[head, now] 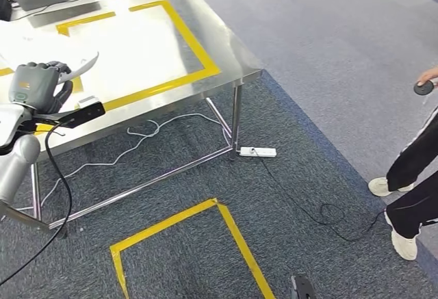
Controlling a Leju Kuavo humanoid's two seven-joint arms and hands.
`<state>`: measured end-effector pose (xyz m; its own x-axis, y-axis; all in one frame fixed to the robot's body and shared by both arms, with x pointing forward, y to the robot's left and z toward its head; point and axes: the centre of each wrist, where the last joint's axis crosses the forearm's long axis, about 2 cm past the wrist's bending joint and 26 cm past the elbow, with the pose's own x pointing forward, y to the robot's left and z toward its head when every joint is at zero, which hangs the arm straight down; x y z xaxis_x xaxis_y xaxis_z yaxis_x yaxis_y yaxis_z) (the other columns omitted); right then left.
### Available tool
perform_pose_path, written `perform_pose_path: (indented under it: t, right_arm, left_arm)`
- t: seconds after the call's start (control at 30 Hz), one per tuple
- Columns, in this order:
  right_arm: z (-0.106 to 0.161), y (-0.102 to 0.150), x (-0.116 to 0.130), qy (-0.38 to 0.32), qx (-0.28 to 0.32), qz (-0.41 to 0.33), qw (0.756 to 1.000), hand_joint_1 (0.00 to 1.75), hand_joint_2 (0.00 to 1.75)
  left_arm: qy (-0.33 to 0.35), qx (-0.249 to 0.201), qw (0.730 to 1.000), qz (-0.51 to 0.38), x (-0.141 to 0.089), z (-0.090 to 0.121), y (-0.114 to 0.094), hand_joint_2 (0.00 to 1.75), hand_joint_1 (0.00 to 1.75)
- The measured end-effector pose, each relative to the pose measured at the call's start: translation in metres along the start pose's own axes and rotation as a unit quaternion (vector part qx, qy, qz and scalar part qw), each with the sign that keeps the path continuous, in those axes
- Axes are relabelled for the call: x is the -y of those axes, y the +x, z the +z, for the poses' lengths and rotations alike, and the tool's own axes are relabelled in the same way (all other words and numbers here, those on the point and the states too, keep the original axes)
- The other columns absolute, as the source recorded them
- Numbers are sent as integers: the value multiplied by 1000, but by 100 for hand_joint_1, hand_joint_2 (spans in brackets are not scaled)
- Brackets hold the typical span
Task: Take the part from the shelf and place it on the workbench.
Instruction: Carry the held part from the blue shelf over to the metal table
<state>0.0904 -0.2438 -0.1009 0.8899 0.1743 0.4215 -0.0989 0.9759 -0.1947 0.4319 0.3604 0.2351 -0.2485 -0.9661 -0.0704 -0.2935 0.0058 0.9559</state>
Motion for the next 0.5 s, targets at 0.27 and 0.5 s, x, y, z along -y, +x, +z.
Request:
perform_pose_path:
  t: [0.27,0.5]
  right_arm:
    - [1,-2,0,0,-2,-1,1000,0,0]
    - [0,-1,0,-1,-1,-2,1000,0,0]
  left_arm:
    - [-4,2,1000,3,4,1,4,175,169]
    - [-4,1,1000,-2,4,1,2,175,169]
